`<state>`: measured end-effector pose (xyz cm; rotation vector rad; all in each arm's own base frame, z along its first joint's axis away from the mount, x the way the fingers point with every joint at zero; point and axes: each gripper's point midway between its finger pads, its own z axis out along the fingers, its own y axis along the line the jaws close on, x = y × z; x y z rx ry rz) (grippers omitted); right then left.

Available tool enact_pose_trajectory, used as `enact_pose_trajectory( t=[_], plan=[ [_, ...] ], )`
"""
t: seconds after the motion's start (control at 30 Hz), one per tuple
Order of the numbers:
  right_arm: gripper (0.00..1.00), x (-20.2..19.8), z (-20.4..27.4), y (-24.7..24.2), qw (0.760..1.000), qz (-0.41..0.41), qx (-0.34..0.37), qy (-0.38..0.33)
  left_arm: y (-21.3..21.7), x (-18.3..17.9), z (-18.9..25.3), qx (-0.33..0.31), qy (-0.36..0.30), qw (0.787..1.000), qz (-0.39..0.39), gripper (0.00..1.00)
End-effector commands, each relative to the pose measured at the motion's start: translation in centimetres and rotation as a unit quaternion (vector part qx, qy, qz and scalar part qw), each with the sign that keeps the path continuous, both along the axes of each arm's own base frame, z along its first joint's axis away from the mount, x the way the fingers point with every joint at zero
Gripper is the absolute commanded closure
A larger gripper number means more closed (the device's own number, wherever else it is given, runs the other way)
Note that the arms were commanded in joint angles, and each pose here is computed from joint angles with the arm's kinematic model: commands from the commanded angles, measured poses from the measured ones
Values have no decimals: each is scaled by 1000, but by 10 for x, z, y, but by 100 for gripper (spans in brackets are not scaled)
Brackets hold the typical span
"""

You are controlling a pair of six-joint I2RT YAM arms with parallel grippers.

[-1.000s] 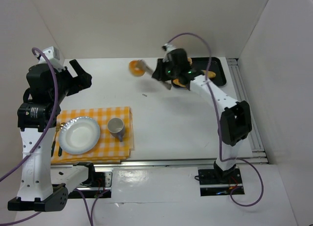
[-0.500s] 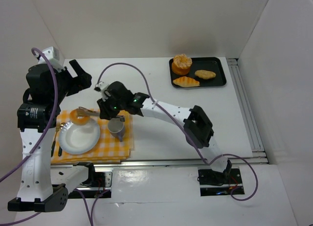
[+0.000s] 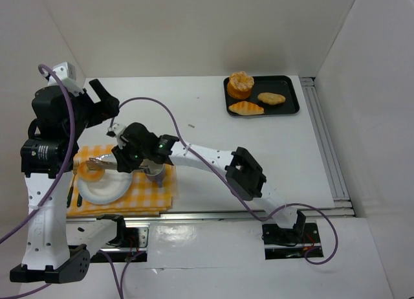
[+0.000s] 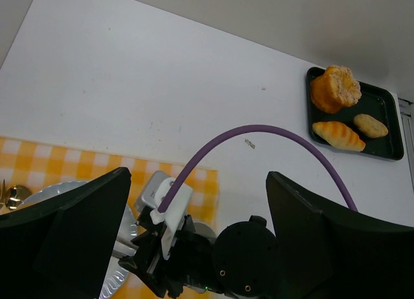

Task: Place the bread

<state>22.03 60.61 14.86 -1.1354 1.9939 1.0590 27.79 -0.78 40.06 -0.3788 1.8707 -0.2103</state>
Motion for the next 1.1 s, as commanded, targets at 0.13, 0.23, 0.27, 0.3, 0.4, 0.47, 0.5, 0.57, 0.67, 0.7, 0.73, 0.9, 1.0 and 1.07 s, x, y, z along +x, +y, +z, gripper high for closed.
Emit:
enact_pose_trajectory(
  t=[0.13, 0.23, 0.27, 0.3, 0.4, 0.47, 0.5, 0.57, 0.67, 0.7, 0.73, 0.9, 1.0, 1.07],
  plan=[
    [46, 15, 36, -1, 999, -20, 35, -18, 4, -5, 24, 8, -39, 999, 5, 1],
    [40, 19, 51, -7, 998, -25, 43, -22, 2, -5, 24, 7, -39, 999, 1, 1],
    [40, 25, 51, -10, 998, -30, 43, -22, 2, -4, 20, 7, -34, 999, 1, 1],
    [40, 24, 58, -10, 998, -30, 48, -24, 2, -4, 20, 7, -34, 999, 1, 1],
    [40, 33, 73, -18, 997, -43, 57, -40, 2, -4, 20, 7, -34, 999, 1, 1],
    [40, 39, 88, -29, 995, -56, 68, -49, 2, -4, 20, 7, -34, 999, 1, 1],
    [40, 38, 96, -32, 994, -56, 76, -52, 2, -4, 20, 7, -34, 999, 1, 1],
    [40, 59, 120, -52, 990, -88, 88, -67, 2, -4, 20, 7, -34, 999, 1, 1],
    [41, 93, 138, -86, 982, -148, 82, -84, 2, -4, 20, 2, -35, 999, 2, 1],
    [41, 102, 137, -95, 980, -164, 78, -87, 2, -4, 20, 2, -35, 999, 2, 1],
    [41, 113, 143, -110, 975, -186, 74, -93, 2, -5, 24, 2, -39, 999, 2, 1],
    [41, 181, 123, -206, 944, -316, 26, -86, 4, -5, 24, 4, -39, 999, 8, 1],
    [43, 225, 118, -296, 899, -433, 4, -65, 4, -4, 20, 4, -35, 999, 7, 1],
    [43, 250, 111, -361, 868, -495, -2, -45, 4, -4, 20, 4, -35, 999, 7, 1]
  ],
)
